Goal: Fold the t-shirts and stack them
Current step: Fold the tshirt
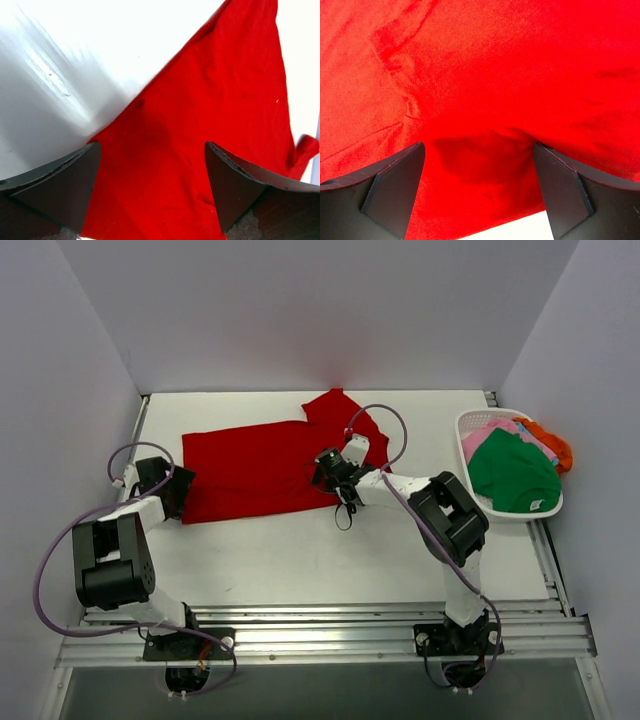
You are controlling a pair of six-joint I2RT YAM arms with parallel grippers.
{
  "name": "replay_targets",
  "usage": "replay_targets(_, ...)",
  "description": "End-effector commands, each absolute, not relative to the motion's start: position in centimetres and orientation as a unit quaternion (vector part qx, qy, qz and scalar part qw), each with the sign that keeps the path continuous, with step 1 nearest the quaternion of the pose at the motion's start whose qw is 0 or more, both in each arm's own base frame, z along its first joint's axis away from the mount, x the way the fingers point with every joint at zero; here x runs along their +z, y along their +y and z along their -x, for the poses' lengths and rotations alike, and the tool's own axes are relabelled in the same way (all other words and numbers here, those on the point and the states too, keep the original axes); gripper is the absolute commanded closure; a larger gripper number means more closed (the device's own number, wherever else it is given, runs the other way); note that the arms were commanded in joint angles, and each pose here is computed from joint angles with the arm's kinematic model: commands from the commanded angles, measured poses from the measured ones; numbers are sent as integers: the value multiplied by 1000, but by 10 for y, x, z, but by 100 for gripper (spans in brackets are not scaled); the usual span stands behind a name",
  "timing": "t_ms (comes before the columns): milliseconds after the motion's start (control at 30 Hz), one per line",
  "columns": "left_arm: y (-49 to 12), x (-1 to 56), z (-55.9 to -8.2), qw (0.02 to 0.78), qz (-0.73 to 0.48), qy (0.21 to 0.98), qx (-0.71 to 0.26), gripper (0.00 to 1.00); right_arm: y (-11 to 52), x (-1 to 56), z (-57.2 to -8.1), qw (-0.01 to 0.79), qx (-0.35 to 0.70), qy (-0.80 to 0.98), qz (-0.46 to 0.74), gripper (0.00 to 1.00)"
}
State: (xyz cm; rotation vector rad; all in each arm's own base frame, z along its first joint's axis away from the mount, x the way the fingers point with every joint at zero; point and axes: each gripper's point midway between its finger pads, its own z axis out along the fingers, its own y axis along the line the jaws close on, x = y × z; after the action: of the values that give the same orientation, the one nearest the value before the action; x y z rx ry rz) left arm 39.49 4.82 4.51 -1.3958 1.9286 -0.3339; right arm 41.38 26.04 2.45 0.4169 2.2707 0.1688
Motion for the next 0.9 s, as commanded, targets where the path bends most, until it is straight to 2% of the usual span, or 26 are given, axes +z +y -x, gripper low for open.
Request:
replay_targets(0, 67, 58, -410, 380, 557, 724, -147, 6, 262, 12, -410, 390, 55, 906, -157, 15)
replay_targets(233, 95, 61, -431, 387, 578, 702, -149, 6, 263, 12, -410, 390, 57, 906, -157, 15)
replay_targets(433, 103, 110, -452, 456, 538, 690, -162, 5, 261, 33, -417, 408, 61, 897, -160, 15)
replay_targets(500, 102, 135, -468, 478, 514, 692, -167, 5, 258, 55, -429, 428, 74, 885, -170, 14)
replay_targets(567, 102, 126, -477, 461, 503, 713, -160, 5, 254, 67, -439, 442, 85, 875, -176, 12)
replay_targets(600, 100, 143, -494, 469, 488, 714, -178, 5, 247, 78, -453, 450, 99, 867, -192, 12)
replay_targets(667, 99, 122, -505, 442, 478, 739, -175, 5, 243, 87, -467, 451, 125, 861, -201, 11)
replay_targets(833, 89, 124, -551, 440, 423, 760, -223, 5, 216, 128, -522, 490, 148, 830, -224, 11)
replay_targets(867, 88, 106, -556, 423, 422, 770, -224, 5, 215, 123, -529, 487, 141, 835, -214, 11)
